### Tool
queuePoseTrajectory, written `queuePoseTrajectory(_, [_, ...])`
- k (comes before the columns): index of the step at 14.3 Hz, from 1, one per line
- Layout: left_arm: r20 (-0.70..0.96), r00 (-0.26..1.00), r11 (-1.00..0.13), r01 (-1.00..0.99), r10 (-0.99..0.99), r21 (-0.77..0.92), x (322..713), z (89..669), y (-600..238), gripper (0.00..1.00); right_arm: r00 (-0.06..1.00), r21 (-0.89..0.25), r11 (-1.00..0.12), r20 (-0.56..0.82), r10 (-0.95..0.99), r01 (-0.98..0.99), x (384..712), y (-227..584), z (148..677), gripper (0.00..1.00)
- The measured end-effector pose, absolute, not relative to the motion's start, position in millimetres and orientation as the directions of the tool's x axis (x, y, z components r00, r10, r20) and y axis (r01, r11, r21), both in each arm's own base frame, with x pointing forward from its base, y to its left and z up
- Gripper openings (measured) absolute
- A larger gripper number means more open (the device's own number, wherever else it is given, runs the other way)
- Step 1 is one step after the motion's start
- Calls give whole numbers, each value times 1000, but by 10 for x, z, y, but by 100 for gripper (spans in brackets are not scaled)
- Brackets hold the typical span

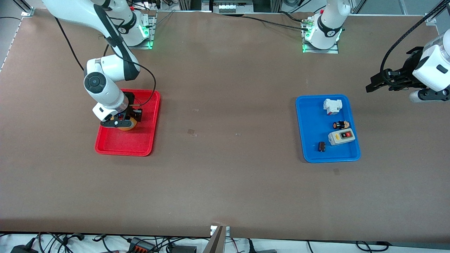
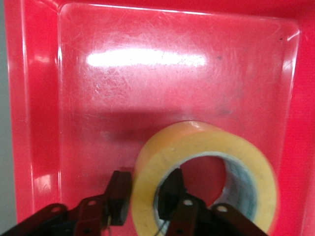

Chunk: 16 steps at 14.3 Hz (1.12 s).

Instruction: Place and move tape with both arms

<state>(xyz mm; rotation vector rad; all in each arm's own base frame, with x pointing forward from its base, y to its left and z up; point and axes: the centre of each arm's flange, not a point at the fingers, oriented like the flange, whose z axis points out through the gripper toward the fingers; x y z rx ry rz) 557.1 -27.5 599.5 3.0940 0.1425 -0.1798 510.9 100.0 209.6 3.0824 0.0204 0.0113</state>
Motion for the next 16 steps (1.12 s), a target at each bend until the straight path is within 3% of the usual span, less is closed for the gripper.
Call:
queuePoseTrajectory(4, [-118,989,-995,91,86,34,5570,5995,-291,100,999,40,-999,49,-6,-8,5247,1021,2281,94])
queuePoseTrajectory(8, [-119,989,-995,89,85,34,5569,5993,-297,100,998,53,-998,56,-22,-25,5574,1033,3018,96])
queuePoseTrajectory(12, [-120,989,-995,89,84,34,5568,5991,-299,100,998,83,-994,20,-66,-68,5958,975,4367,97])
queuePoseTrajectory(16, [-121,989,-995,89,84,33,5566,5988,-299,100,993,91,-989,19,-113,-114,6061,759,5534,99])
